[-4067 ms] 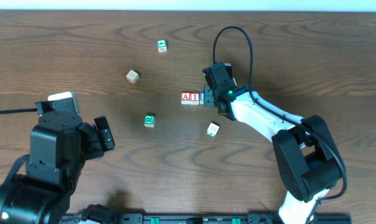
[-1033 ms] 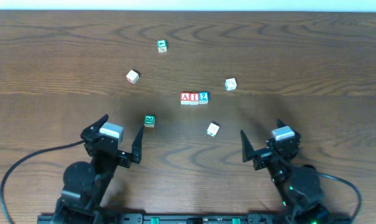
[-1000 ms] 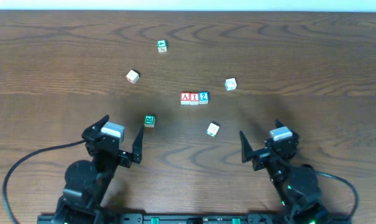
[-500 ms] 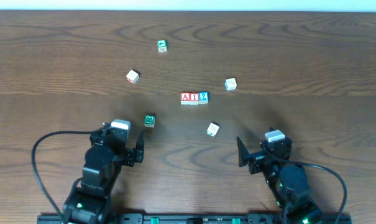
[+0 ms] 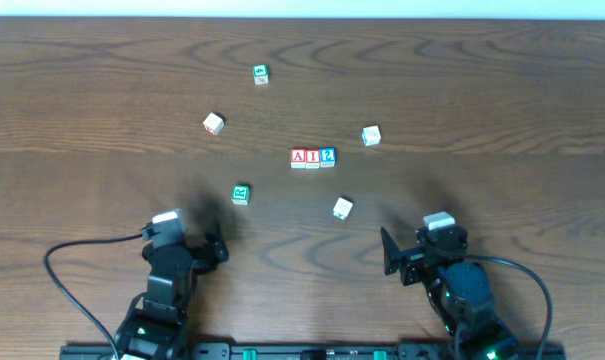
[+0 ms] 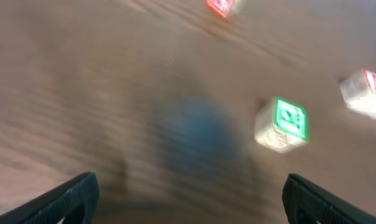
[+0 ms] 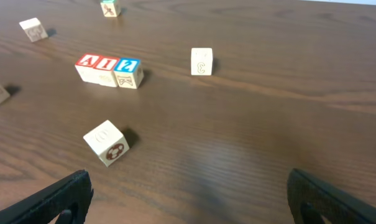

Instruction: Spell out Ai2

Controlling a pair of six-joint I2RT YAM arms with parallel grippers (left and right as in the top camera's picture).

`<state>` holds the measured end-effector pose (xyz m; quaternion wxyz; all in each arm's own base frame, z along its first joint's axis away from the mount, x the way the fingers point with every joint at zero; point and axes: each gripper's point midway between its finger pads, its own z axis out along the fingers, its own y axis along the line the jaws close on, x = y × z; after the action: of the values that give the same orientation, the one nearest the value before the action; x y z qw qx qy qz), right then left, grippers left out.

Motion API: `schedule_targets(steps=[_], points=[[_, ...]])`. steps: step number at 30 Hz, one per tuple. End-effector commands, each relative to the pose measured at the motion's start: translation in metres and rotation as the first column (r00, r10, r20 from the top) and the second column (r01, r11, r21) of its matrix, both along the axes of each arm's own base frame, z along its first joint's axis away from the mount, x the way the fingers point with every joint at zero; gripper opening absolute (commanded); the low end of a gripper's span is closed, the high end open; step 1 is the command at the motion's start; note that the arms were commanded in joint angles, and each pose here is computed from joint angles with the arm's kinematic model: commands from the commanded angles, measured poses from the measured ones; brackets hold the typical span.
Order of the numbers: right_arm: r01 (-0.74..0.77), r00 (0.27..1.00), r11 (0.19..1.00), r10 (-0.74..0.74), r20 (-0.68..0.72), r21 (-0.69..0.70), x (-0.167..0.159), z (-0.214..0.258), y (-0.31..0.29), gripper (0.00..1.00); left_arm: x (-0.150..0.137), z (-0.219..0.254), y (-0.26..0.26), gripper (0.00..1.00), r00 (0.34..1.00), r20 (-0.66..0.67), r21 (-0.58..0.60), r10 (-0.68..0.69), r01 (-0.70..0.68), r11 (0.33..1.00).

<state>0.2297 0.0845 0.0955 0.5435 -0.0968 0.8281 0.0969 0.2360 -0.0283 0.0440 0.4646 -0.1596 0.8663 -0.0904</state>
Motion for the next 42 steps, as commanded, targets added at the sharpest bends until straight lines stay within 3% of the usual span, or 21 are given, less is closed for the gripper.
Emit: schedule_targets(steps=[1,15,22,31,35,42], points=[[0.003,1.000,1.000,-0.003,-0.013,0.008,-0.001,-0.004,0.000,0.99,-0.008,-0.014,0.020,0.95,0.988,-0.038,-0.027,0.150,-0.151,0.988],[0.007,1.000,1.000,-0.007,-0.011,0.009,-0.001,-0.003,-0.001,0.99,-0.006,-0.006,0.015,0.95,0.991,-0.004,-0.043,0.134,-0.134,0.990],[0.164,0.982,0.985,-0.168,0.083,0.058,0.011,0.020,-0.038,0.99,0.006,0.042,0.020,0.95,0.964,0.200,-0.136,0.173,-0.147,0.980],[0.404,0.885,0.907,-0.420,0.201,0.117,0.012,0.050,-0.103,0.99,0.007,0.083,0.045,0.96,0.889,0.363,-0.207,0.281,-0.217,0.954],[0.435,0.856,0.890,-0.456,0.243,0.138,0.010,0.061,-0.113,0.99,0.005,0.101,0.053,0.96,0.846,0.430,-0.236,0.314,-0.231,0.944],[0.435,0.857,0.890,-0.456,0.240,0.136,0.010,0.060,-0.113,0.99,0.005,0.099,0.054,0.95,0.848,0.424,-0.233,0.317,-0.236,0.943]])
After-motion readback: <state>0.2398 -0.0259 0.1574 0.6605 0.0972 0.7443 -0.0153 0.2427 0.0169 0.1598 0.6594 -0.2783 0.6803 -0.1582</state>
